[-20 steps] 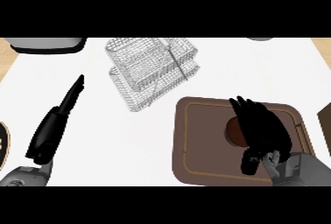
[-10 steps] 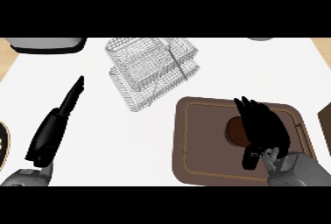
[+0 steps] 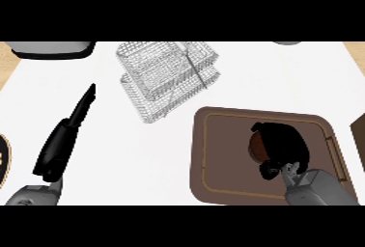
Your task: Pick the cupcake from the tray and place it in the tiered basket
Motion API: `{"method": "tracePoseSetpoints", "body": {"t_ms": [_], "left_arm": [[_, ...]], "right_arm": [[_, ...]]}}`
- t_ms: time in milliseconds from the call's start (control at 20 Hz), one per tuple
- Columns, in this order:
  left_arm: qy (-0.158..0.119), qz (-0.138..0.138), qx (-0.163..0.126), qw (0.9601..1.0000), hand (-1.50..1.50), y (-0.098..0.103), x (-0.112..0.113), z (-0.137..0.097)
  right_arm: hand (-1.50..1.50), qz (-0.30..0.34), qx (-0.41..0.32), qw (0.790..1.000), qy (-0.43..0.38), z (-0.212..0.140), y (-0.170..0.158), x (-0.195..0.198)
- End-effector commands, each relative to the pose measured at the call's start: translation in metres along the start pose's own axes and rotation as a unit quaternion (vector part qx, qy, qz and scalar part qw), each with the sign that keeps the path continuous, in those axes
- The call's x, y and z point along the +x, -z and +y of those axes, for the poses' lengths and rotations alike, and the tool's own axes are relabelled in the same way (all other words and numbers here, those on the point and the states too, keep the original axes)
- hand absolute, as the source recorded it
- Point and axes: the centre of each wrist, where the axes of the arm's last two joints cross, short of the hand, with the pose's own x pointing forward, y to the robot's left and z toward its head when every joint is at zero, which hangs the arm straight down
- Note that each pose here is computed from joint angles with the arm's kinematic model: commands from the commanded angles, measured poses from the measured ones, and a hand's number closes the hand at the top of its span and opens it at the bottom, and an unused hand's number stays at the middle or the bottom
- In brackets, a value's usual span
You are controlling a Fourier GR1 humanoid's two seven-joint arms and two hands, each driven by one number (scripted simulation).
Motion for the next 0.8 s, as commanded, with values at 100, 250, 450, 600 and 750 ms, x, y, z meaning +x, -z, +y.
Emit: {"method": "tracePoseSetpoints", "body": {"t_ms": [100,250,450,600,750], "left_arm": [[0.001,0.003,-0.007,1.0,0.0,0.021,0.004,0.005],[-0.002,0.001,-0.001,1.0,0.0,0.019,0.005,0.008],[0.003,-0.002,-0.001,1.0,0.0,0.008,0.016,-0.004],[0.002,0.009,0.003,0.9999,0.0,-0.01,-0.007,0.003],[0.005,0.008,0.001,1.0,0.0,-0.014,0.006,0.01]], "right_arm": [[1.5,-0.048,-0.024,0.999,0.005,0.008,0.02,0.001],[1.5,-0.069,-0.073,0.995,0.006,0.004,0.005,0.013],[1.5,-0.085,-0.107,0.991,-0.014,-0.008,0.009,0.0],[1.5,-0.093,-0.153,0.984,-0.003,-0.009,-0.019,0.007],[1.5,0.051,-0.157,0.985,0.053,-0.016,-0.03,0.014]]}}
